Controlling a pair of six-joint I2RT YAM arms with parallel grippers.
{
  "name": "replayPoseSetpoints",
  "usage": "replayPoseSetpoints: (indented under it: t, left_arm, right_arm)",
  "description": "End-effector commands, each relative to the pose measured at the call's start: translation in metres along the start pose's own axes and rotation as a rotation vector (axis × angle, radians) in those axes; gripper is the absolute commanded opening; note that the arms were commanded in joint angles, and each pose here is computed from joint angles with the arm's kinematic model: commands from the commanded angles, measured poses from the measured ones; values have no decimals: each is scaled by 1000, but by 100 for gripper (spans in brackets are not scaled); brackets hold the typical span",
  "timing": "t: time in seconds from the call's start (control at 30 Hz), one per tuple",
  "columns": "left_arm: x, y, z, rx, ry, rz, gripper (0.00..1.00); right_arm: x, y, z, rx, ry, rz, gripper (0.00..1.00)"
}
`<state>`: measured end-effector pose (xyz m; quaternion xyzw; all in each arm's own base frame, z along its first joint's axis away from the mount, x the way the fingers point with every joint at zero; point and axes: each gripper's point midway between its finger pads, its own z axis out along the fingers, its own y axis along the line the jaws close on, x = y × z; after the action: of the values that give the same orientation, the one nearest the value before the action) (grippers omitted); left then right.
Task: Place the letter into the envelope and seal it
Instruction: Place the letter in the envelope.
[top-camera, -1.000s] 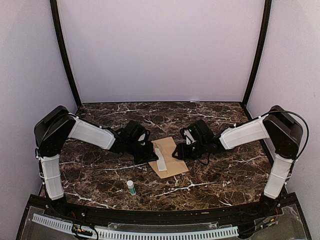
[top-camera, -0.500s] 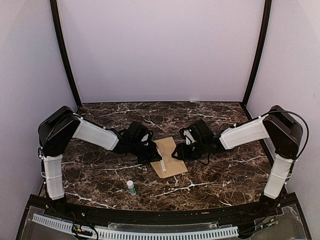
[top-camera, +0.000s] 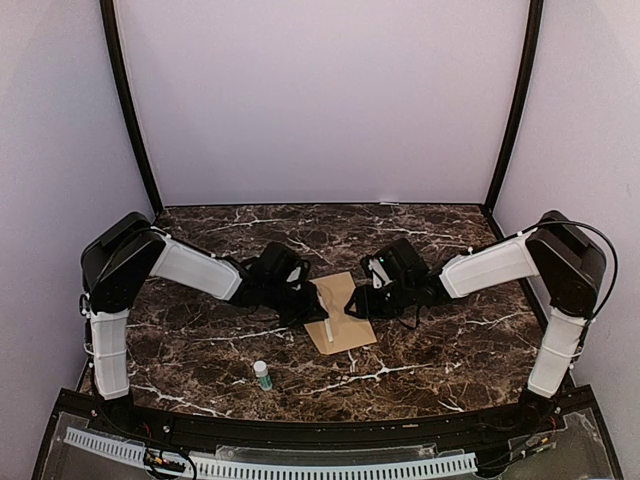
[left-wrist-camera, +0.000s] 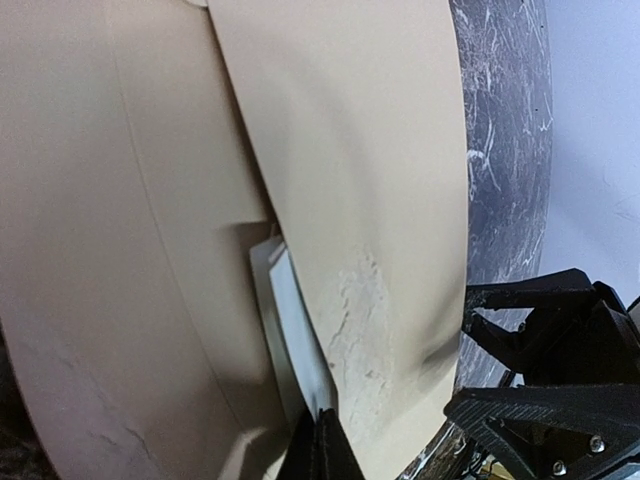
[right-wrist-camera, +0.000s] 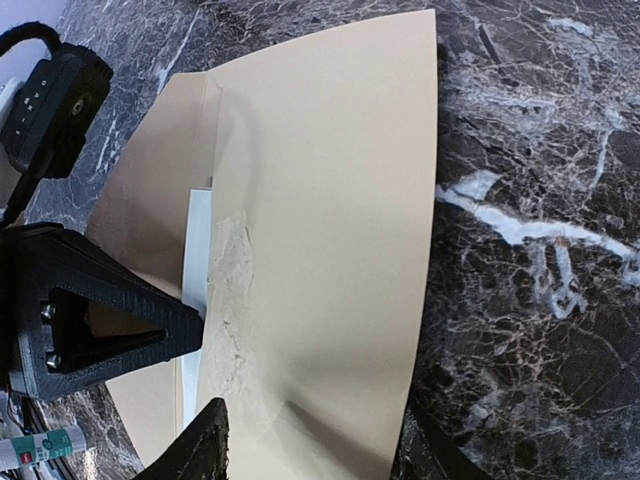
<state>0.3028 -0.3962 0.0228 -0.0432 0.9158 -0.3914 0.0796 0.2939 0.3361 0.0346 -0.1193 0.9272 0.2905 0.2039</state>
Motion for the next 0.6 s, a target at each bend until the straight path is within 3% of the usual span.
replayPoseSetpoints:
  t: [0.0,0.57]
  left_arm:
    - [0,-10,0,-4,8,37,4]
    - [-5,-3,-27,-121,-39,119,39]
  right_arm:
    - [-6,4,2,-24,-21,0,53]
    - [-6,-1,0,6,-25,10,53]
